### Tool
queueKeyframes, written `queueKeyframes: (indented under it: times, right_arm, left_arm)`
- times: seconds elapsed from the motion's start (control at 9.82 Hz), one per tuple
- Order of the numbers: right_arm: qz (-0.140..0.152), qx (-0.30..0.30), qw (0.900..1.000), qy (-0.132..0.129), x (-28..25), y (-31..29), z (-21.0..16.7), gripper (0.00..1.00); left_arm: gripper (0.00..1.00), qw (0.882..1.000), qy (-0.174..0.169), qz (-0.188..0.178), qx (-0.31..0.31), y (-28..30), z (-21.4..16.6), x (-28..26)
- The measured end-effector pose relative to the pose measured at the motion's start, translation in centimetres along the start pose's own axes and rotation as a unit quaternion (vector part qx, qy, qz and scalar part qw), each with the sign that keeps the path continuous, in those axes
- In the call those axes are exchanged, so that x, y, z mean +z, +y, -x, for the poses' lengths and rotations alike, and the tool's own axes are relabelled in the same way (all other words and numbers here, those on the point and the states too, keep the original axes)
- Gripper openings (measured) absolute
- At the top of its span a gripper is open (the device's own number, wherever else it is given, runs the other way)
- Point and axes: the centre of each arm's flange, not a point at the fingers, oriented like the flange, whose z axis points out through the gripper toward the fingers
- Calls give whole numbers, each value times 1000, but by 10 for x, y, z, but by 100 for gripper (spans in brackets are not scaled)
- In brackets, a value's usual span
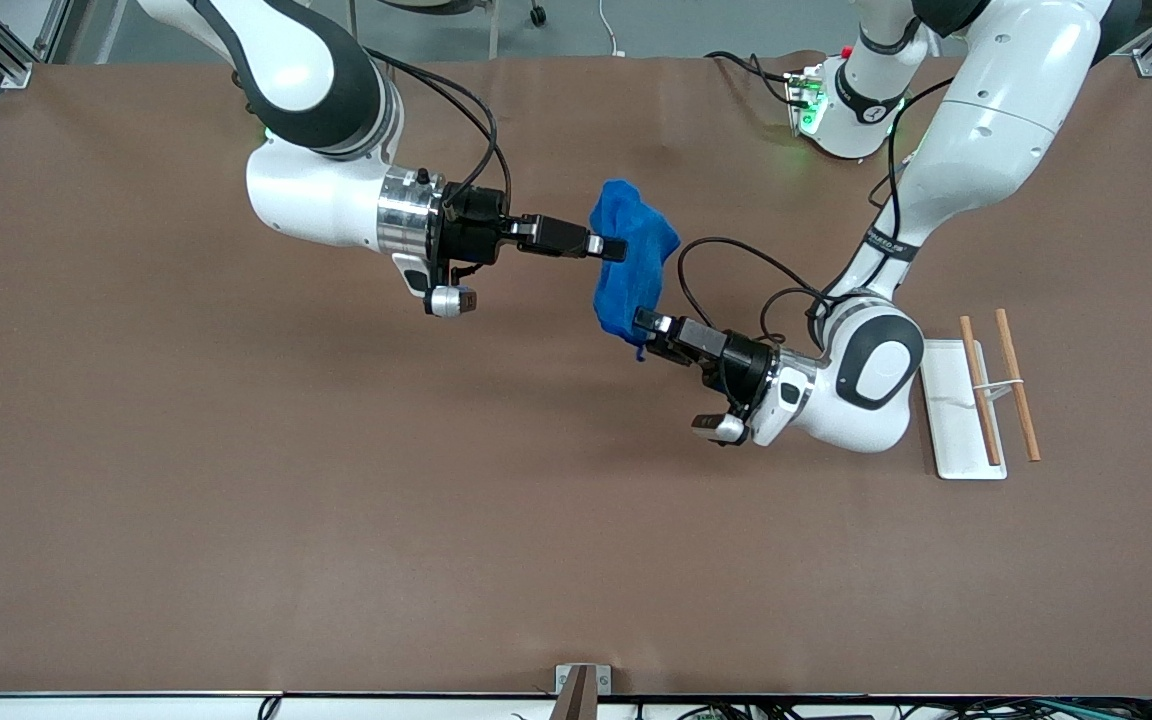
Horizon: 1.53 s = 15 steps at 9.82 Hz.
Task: Right arm passes towel to left arm to hang
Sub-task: 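Grasp the hanging towel with the left gripper below the right gripper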
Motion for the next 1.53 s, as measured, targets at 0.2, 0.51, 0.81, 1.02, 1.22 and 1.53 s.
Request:
queueKeyframes:
  times: [0.2, 0.51, 0.81, 1.02, 1.22, 1.53]
  right_arm:
    - [-4, -2, 1000, 0, 0, -5, 1, 6]
    - [-4, -3, 1000, 0, 0, -5, 1, 6]
    - [-4, -3, 1000, 0, 0, -5, 1, 6]
    - [-4, -3, 1000, 0, 0, -5, 1, 6]
    - [-4, -3, 1000, 0, 0, -5, 1, 6]
    - [-4, -3, 1000, 0, 0, -5, 1, 6]
  left_arm:
    - [100, 1000, -23, 17, 4, -8, 10, 3]
    - [100, 998, -49, 43, 7, 0, 16, 4]
    - [92, 995, -54, 84, 12, 9, 18, 6]
    - [72, 994, -55, 91, 13, 10, 18, 6]
    - [41, 994, -53, 91, 12, 10, 18, 4]
    - [12, 995, -51, 89, 12, 9, 18, 1]
